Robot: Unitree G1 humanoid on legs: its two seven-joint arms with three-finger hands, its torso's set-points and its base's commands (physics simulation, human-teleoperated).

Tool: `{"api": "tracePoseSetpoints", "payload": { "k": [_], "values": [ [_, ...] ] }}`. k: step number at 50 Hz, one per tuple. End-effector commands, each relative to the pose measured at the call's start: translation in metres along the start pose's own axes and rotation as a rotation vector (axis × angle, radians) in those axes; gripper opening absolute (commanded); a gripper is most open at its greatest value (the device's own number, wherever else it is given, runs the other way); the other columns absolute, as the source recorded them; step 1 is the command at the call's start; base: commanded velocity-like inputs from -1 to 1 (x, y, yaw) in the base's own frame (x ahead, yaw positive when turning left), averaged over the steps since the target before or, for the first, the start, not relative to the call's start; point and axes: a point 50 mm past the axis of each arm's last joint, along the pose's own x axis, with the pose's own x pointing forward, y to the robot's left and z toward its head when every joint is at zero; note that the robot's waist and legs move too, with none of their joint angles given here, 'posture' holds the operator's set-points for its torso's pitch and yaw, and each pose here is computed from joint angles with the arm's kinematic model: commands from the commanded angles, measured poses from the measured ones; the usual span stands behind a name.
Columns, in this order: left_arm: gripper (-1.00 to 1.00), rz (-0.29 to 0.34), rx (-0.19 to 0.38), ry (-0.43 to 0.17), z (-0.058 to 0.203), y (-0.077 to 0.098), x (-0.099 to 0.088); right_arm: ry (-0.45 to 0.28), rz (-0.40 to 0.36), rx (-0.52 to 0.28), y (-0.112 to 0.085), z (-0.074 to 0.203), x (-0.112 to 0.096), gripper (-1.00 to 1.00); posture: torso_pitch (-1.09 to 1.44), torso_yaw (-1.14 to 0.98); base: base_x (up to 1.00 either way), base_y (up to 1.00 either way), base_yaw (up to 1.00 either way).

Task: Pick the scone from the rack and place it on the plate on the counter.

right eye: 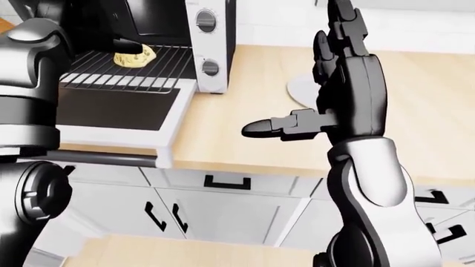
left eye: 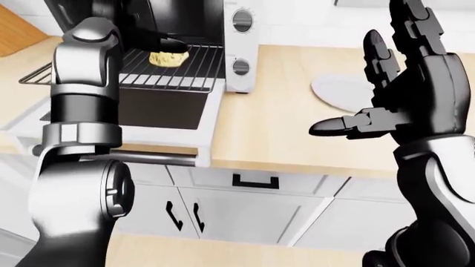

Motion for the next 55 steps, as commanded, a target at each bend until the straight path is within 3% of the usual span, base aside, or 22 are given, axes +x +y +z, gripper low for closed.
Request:
{"api": "tracePoseSetpoints", "payload": {
  "k": [1, 27, 46, 55],
  "values": [
    [1.0, 0.025, 0.011, -0.112, 0.028, 0.006, -0.005, -0.066, -0.01, -0.005, -0.001, 0.009, 0.0, 1.0, 0.0, 0.0, 0.0, 0.0, 0.0],
    [1.0, 0.041, 0.055, -0.04, 0.001, 0.004, 0.008, -0.063, -0.013, -0.012, -0.001, 0.009, 0.0, 1.0, 0.0, 0.0, 0.0, 0.0, 0.0],
    [1.0, 0.02, 0.051, -0.019, -0.012, 0.001, 0.01, -0.062, -0.02, -0.014, -0.003, 0.008, -0.004, 1.0, 0.0, 0.0, 0.0, 0.0, 0.0],
    [0.88, 0.013, 0.039, -0.022, -0.011, -0.004, 0.012, -0.059, -0.024, -0.011, -0.004, 0.006, -0.005, 1.0, 0.0, 0.0, 0.0, 0.0, 0.0]
  ]
}}
